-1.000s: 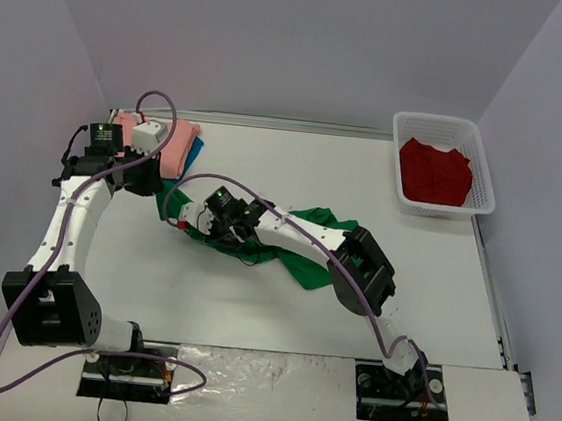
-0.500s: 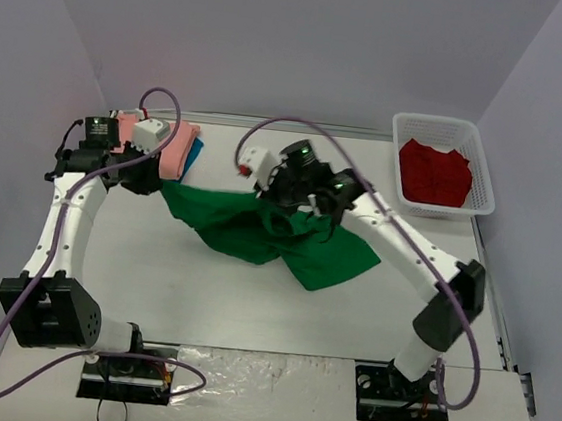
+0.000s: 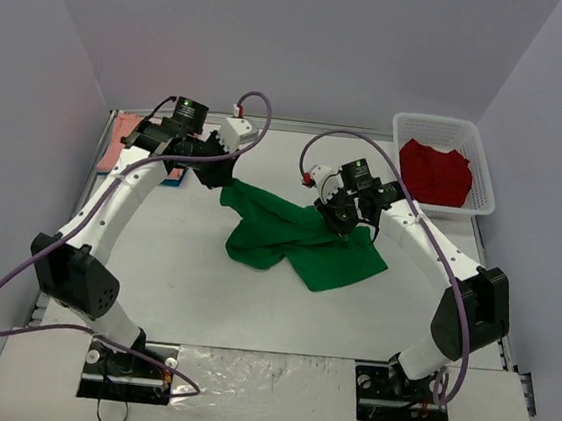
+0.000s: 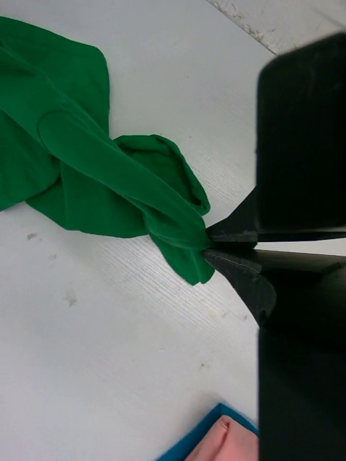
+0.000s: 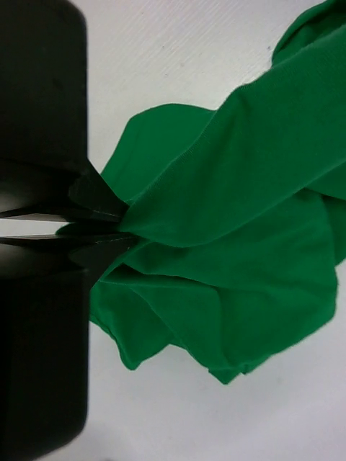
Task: Fold and stack the t-shirts
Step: Flatten out the tshirt
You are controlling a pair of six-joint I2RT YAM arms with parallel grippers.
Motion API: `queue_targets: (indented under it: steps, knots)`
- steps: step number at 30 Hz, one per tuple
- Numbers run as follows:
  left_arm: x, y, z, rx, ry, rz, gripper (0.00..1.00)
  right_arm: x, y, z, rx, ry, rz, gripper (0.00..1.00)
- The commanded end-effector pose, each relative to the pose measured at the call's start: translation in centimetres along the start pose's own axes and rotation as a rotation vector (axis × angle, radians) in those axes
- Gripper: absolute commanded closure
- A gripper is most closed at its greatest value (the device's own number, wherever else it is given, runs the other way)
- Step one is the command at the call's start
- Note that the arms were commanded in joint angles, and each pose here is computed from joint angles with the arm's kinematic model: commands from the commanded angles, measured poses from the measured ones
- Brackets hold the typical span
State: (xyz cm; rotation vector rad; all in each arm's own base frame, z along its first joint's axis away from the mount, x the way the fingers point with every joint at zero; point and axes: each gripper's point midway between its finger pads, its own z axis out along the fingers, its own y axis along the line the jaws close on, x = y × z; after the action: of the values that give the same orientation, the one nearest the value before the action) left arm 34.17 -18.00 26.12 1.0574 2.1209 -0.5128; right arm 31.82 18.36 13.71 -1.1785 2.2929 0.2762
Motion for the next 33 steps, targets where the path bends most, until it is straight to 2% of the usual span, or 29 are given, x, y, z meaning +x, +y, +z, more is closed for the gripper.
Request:
queue_targets:
  steps: [1, 5, 13, 14, 15, 16, 17, 26, 30, 33]
  knots:
    - [-1.3, -0.4, 0.6, -0.013, 0.025, 0.012, 0.98, 1.2, 0.2, 0.0, -0.015, 0.031, 0.029, 1.00]
    - [-2.5, -0.4, 2.4, -0.019, 0.024, -0.005, 0.98, 3.0, -1.4, 0.7, -0.007, 0.060, 0.084, 1.00]
    - [-5.8, -2.9, 3.9, 0.164, -0.057, -0.148, 0.98, 5.5, -3.7, 1.1, -0.018, 0.082, 0.192, 0.98]
    - [-6.1, -2.9, 3.8, 0.170, -0.060, -0.149, 0.98, 5.6, -3.8, 1.1, -0.019, 0.083, 0.197, 0.62]
    - [-6.0, -3.0, 3.8, 0.179, -0.052, -0.150, 0.98, 5.6, -3.8, 1.0, -0.017, 0.082, 0.198, 0.35]
    - [-6.1, -3.1, 4.0, 0.195, -0.045, -0.146, 0.98, 5.6, -3.8, 0.8, -0.011, 0.078, 0.199, 0.22]
    - [-6.8, -3.1, 3.7, 0.198, -0.060, -0.133, 0.97, 5.3, -3.8, 0.5, -0.009, 0.064, 0.194, 0.13]
    - [-6.1, -4.8, 4.7, 0.346, 0.021, -0.187, 0.98, -1.9, -3.6, -3.9, -0.067, -0.186, 0.066, 0.09]
    - [-5.8, -5.0, 4.2, 0.353, 0.026, -0.153, 0.98, -4.3, -3.1, -5.2, -0.115, -0.279, -0.018, 0.08]
    - [-5.4, -4.8, 3.7, 0.333, 0.034, -0.101, 0.98, -6.5, -1.7, -6.0, -0.218, -0.360, -0.046, 0.08]
